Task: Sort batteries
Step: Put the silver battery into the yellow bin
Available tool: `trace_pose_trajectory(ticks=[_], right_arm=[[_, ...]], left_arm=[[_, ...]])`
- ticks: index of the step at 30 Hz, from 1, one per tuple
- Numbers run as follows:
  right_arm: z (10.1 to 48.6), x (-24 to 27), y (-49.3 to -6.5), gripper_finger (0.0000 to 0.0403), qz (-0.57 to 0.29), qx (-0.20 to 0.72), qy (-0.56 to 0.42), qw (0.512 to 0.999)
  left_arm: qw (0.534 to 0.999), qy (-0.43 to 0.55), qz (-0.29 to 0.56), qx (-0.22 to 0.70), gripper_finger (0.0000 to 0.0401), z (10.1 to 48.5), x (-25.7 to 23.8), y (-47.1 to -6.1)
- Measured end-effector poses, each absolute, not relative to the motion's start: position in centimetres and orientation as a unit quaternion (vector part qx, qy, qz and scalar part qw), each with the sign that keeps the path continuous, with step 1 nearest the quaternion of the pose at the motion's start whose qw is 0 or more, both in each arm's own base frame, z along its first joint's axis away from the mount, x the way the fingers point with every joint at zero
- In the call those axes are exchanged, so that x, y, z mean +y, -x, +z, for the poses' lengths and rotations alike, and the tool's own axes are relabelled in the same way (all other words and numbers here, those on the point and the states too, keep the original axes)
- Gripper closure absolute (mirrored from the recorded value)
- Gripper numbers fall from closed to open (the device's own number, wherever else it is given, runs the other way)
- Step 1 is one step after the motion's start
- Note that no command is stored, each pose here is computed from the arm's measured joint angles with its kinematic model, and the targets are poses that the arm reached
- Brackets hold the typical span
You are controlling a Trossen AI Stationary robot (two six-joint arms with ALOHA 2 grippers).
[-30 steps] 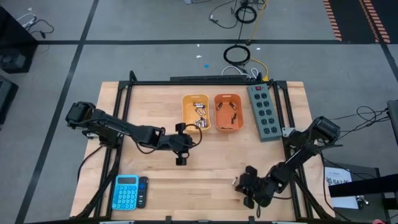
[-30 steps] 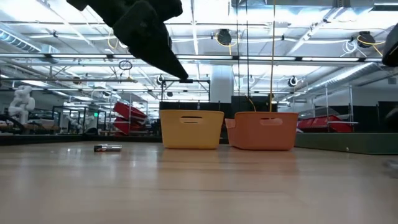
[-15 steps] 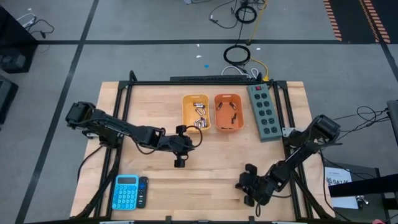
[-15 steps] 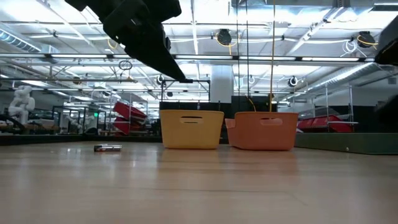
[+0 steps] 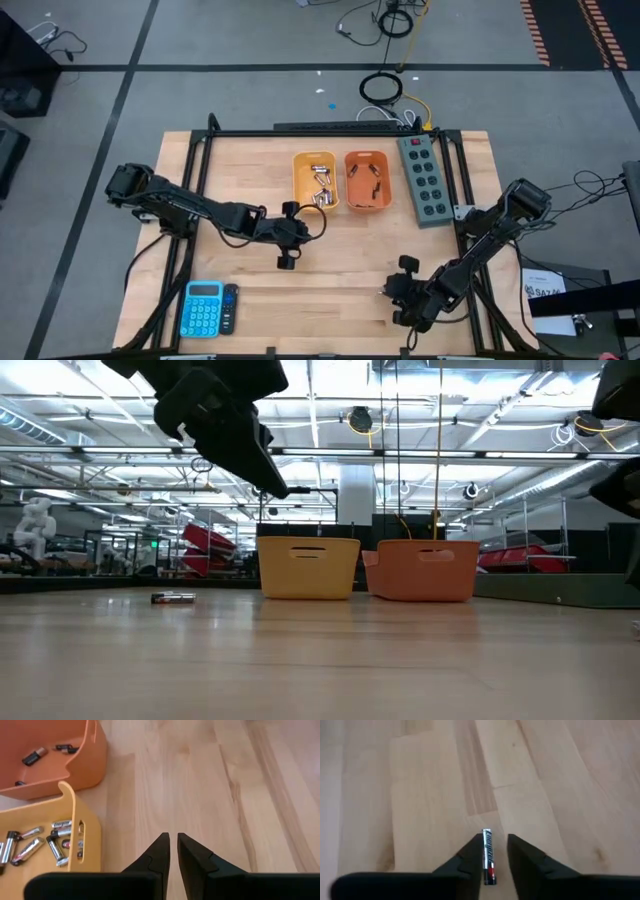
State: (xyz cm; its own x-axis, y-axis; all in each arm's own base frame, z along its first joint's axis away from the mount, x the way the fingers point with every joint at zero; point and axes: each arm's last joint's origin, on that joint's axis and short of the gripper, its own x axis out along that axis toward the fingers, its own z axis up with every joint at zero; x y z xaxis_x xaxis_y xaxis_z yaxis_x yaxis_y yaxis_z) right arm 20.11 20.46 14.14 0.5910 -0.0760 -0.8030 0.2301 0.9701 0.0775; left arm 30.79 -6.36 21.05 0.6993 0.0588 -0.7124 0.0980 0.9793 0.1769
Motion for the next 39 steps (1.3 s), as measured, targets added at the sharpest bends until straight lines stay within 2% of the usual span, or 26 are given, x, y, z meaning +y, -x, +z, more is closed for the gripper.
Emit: trace_pose_trajectory(ticks=[5,11,18,25,35,39], right_arm=[[13.7,20.8,-19.8,0.0262,-0.104,0.44,-0.093,0.887],[11.8,21.1,-20.1,0.0254,-0.111,0.458,-0.09,0.877],[10.2,21.3,-20.3,0.0282,-0.139,0.457,-0.093,0.874],[9.9,21.3,-20.4,0.0387,-0.144,0.455,-0.098,0.873],[10.8,20.4,-20.7,0.0399,-0.17,0.409,-0.074,0.893],[10.9,19.2,-21.8,0.04,-0.191,0.398,-0.056,0.895]], left_arm=[[0.914,-0.102,-0.011,0.393,0.0353,21.0,-6.3,-30.7],[0.913,-0.103,-0.01,0.394,0.0353,21.0,-6.3,-30.7],[0.911,-0.105,-0.01,0.398,0.0353,20.9,-6.3,-30.6],[0.903,-0.104,-0.009,0.416,0.0353,20.7,-6.2,-30.4],[0.887,-0.102,0.002,0.45,0.0353,20.2,-6.1,-29.8],[0.885,-0.156,0.027,0.438,0.0354,20.3,-6.4,-29.8]])
